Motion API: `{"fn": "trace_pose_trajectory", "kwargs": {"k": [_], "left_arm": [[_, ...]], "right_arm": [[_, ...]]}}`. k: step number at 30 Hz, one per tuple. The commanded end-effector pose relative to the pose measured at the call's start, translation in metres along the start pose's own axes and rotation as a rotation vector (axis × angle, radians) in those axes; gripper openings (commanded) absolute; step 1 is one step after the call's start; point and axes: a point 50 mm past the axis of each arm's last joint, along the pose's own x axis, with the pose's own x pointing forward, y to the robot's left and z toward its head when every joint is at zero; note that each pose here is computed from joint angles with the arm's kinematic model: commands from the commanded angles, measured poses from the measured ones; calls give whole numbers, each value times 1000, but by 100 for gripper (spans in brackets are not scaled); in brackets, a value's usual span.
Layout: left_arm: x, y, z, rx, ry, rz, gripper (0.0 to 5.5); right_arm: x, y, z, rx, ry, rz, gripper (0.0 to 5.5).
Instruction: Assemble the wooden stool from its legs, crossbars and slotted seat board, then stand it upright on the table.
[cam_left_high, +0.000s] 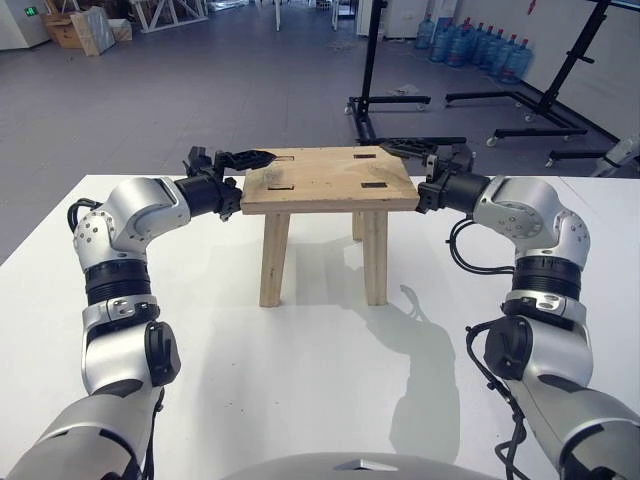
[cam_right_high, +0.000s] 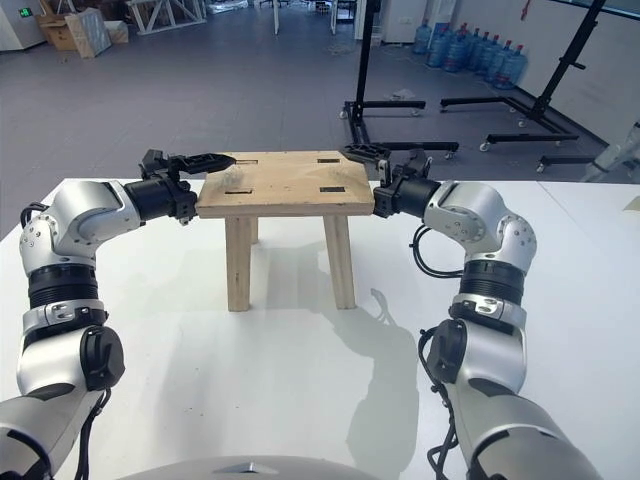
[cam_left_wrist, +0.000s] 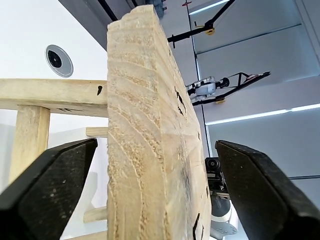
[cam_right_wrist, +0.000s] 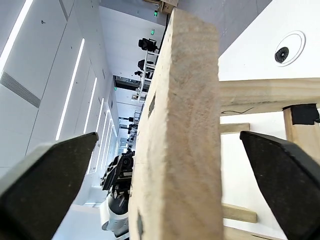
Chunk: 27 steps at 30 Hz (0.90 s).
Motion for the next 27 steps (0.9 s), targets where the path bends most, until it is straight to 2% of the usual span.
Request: {"fn": "trace_pose_trajectory", "kwargs": {"k": [1, 6, 9, 12, 13, 15, 17, 18, 20, 23, 27], "left_arm": [[-3, -6, 10, -5, -23, -5, 434], [-12, -11, 22, -6, -62, -11, 434], [-28, -4, 35, 47, -128, 55, 434], [-70, 30, 64, 174, -365, 272, 434], [-86, 42, 75, 299, -495, 380, 434], [-105, 46, 86, 608, -699, 486, 434], [-102, 38, 78, 990, -879, 563, 434], [-94, 37, 70, 1137, -902, 579, 434], [-79, 44, 53, 1295, -927, 636, 434], [-61, 56, 29, 1392, -975, 656, 434], [-66, 68, 22, 1336, -1043, 703, 434]], "right_arm": [[-7, 7, 11, -7, -21, 9, 538], [-21, -3, 23, 1, -59, -25, 538], [-42, -12, 36, -4, -132, -55, 538], [-86, -30, 57, -133, -340, -204, 538], [-101, -39, 61, -217, -447, -279, 538], [-116, -49, 61, -435, -650, -423, 538], [-105, -57, 50, -694, -832, -641, 538], [-98, -57, 43, -812, -892, -724, 538], [-78, -56, 31, -957, -963, -791, 538], [-56, -60, 21, -1102, -1029, -827, 538], [-43, -67, 16, -1164, -1067, -840, 538]]}}
